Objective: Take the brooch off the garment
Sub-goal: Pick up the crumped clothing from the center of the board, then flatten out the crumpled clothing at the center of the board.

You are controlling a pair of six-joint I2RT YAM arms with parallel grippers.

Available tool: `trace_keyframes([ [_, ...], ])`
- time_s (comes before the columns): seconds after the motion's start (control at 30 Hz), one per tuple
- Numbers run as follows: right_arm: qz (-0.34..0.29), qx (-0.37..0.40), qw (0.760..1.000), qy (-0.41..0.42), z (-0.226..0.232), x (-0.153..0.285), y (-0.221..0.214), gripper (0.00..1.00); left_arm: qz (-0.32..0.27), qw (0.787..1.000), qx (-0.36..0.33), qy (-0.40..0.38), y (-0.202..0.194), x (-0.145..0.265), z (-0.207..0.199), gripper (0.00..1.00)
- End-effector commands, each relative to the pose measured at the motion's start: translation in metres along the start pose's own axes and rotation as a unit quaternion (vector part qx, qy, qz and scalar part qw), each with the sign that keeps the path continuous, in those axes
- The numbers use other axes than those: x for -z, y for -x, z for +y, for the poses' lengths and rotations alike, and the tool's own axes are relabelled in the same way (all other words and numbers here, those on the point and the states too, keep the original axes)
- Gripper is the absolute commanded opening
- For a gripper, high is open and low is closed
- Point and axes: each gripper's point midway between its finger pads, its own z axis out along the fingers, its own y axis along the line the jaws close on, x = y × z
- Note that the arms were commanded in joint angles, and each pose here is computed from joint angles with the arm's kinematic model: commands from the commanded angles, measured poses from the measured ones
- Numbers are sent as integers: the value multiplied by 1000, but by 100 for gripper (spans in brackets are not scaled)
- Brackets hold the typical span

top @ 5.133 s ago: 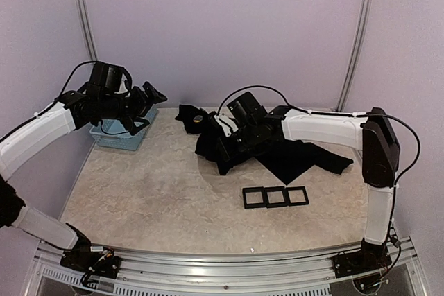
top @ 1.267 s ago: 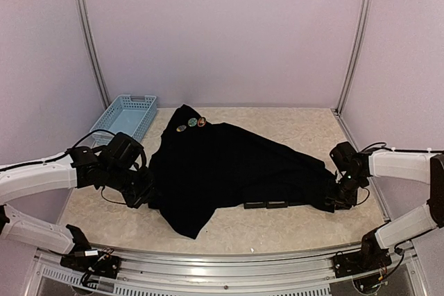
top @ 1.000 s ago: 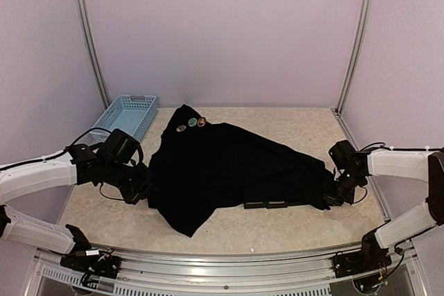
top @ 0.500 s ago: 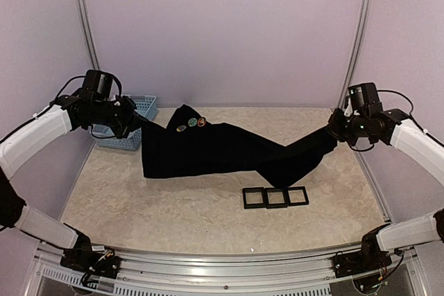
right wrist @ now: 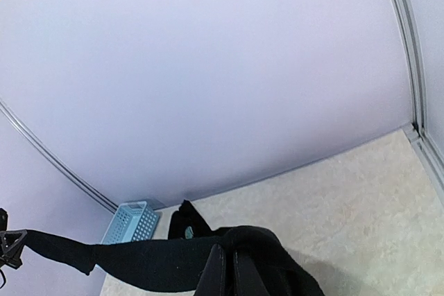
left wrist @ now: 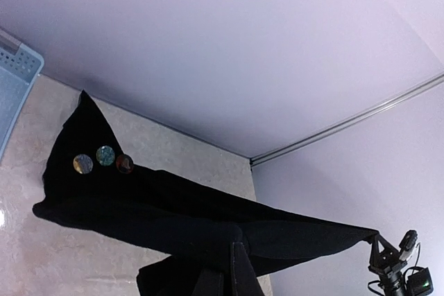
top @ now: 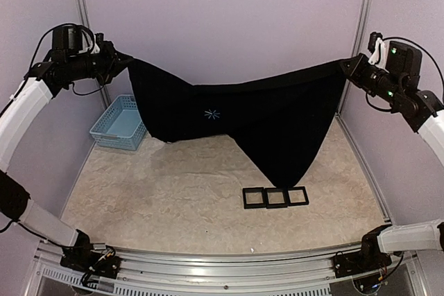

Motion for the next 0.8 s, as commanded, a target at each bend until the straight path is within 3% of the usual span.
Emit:
trace_keyframes([
  [0.0,-72,65,994,47,44,32,64,0,-79,990,-88,-78,28,69,-66,0],
  [0.2,-144,120,978,87,86,84,128,0,-137,965,-167,-150,41,141,-135,0],
  [0.43,-192,125,967,113,107,141,161,0,-208,937,-211,-185,51,209,-180,0],
  [0.63,-175,119,976,58,86,122,155,0,-205,938,-217,-175,57,195,-176,0],
  [0.77,-154,88,984,-2,61,87,144,0,-183,950,-204,-151,68,150,-157,0],
])
